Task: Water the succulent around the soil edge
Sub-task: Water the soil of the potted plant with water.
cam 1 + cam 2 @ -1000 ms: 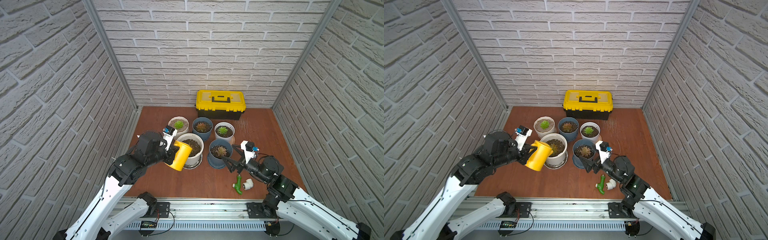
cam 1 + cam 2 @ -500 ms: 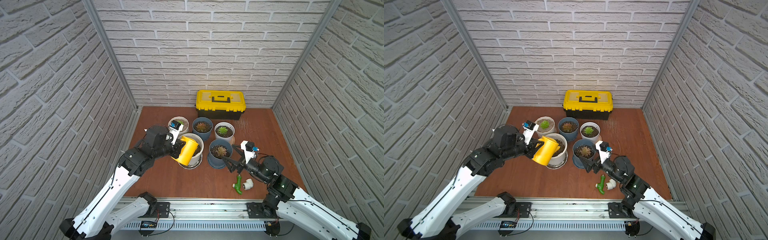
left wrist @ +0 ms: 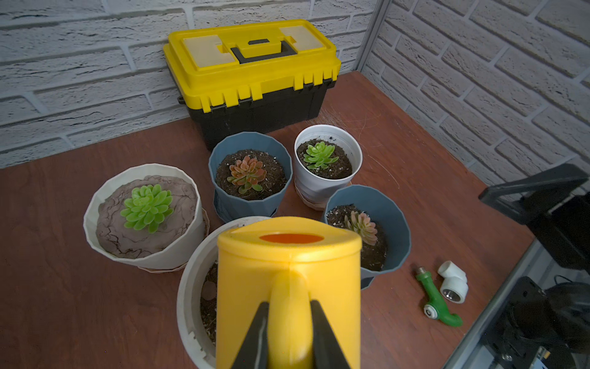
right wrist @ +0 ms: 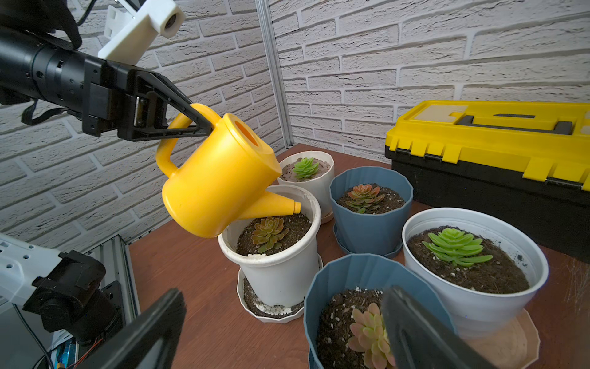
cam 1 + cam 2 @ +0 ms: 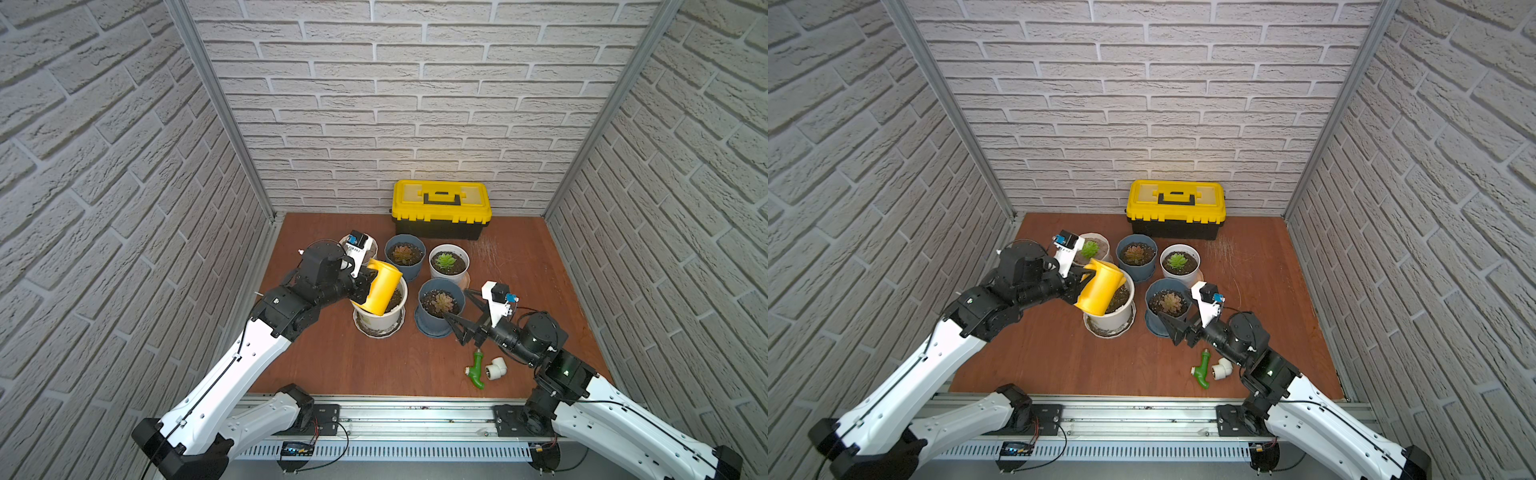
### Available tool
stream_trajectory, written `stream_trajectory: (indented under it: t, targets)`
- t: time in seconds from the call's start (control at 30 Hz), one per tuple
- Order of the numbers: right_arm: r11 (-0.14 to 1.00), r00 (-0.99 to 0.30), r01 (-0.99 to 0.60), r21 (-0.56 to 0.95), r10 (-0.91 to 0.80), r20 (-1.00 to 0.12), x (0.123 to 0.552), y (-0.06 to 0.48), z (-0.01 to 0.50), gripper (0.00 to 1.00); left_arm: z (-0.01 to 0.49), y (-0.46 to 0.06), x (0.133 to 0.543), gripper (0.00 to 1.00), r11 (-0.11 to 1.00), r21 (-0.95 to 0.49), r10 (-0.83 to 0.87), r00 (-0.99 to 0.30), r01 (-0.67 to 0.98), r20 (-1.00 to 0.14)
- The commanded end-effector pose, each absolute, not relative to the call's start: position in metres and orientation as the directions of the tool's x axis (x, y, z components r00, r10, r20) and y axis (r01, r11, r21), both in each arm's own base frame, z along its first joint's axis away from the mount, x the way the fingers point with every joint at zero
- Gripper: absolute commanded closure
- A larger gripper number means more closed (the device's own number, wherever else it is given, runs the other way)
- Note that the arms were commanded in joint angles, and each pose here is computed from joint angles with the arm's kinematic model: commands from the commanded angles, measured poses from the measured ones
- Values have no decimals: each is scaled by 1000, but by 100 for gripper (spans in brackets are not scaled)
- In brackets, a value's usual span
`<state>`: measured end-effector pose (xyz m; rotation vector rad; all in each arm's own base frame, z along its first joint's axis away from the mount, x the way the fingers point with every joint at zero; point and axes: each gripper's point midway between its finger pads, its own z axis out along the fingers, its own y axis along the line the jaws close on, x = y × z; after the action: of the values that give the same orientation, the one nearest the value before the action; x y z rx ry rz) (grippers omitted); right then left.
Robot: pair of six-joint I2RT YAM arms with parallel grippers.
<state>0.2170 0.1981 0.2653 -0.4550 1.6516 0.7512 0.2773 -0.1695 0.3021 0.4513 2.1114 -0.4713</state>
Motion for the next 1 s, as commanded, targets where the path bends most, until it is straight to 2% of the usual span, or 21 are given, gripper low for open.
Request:
stream_trajectory:
  t: [0.0, 0.4, 0.97]
  targets:
    - [715, -188, -664, 219, 124, -974, 217, 196, 274, 0, 324, -166, 293, 100, 880, -121, 112, -449, 459, -887]
    - [715, -190, -665, 218, 121, -974, 217, 196, 273, 0, 317, -133, 299, 100, 946, -24, 137, -462, 325, -876]
    - [714, -197, -665, 221, 118, -973, 218, 197, 271, 0, 305, -107, 271, 100, 960, 22, 170, -520, 279, -837]
